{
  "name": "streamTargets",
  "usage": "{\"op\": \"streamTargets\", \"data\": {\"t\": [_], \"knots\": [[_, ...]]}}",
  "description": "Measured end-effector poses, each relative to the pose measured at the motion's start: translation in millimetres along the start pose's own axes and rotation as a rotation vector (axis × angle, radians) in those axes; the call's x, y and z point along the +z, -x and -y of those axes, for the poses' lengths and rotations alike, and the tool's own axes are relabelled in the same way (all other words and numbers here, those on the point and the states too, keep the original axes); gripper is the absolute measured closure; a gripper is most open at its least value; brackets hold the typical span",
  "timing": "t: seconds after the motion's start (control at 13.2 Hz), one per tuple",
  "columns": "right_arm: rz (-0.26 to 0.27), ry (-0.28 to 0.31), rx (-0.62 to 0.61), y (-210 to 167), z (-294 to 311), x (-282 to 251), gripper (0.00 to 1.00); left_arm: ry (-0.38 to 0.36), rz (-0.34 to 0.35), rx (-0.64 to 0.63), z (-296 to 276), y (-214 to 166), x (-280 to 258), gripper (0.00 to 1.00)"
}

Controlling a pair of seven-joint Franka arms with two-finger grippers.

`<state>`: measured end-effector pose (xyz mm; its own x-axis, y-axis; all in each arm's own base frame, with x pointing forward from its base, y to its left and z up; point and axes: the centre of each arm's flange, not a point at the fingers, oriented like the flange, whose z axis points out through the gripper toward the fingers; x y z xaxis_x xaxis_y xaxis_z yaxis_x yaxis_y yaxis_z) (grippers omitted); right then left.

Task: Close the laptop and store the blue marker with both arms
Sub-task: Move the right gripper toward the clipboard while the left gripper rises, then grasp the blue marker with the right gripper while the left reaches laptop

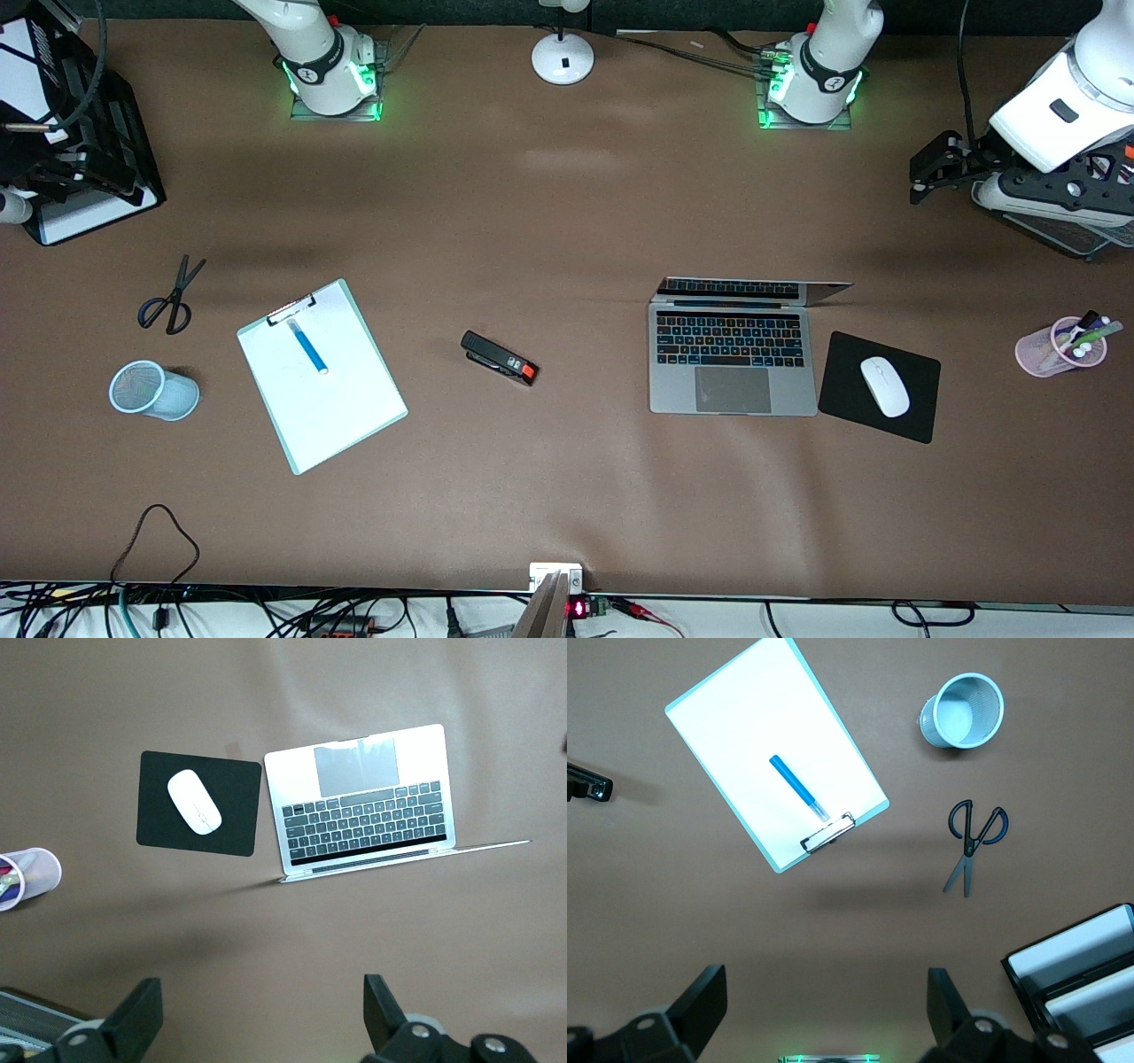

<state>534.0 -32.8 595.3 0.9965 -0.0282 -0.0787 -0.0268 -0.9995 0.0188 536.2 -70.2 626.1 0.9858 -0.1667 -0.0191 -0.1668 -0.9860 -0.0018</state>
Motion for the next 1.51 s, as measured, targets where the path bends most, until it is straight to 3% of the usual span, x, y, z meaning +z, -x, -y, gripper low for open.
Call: {"op": "streamTargets", "data": {"t": [0.45, 0.68, 1.06, 1.29, 1.51], "knots": [[0.009, 0.000, 0.000, 1, 0, 1, 0.00, 0.000, 0.000, -0.001, 0, 0, 0, 0.00], [0.039, 0.001, 0.000, -4, 1, 13, 0.00, 0.000, 0.010, 0.001, 0, 0, 4, 0.00], [0.086, -0.017, 0.013, -25, -3, 45, 0.00, -0.007, 0.112, -0.022, -48, 1, 54, 0.00], [0.072, -0.017, -0.002, -48, 3, 62, 0.00, -0.010, 0.163, -0.006, -73, -1, 80, 0.00], [0.069, -0.008, -0.112, -84, 28, 101, 0.00, -0.008, 0.232, -0.002, -81, -5, 114, 0.00]]}}
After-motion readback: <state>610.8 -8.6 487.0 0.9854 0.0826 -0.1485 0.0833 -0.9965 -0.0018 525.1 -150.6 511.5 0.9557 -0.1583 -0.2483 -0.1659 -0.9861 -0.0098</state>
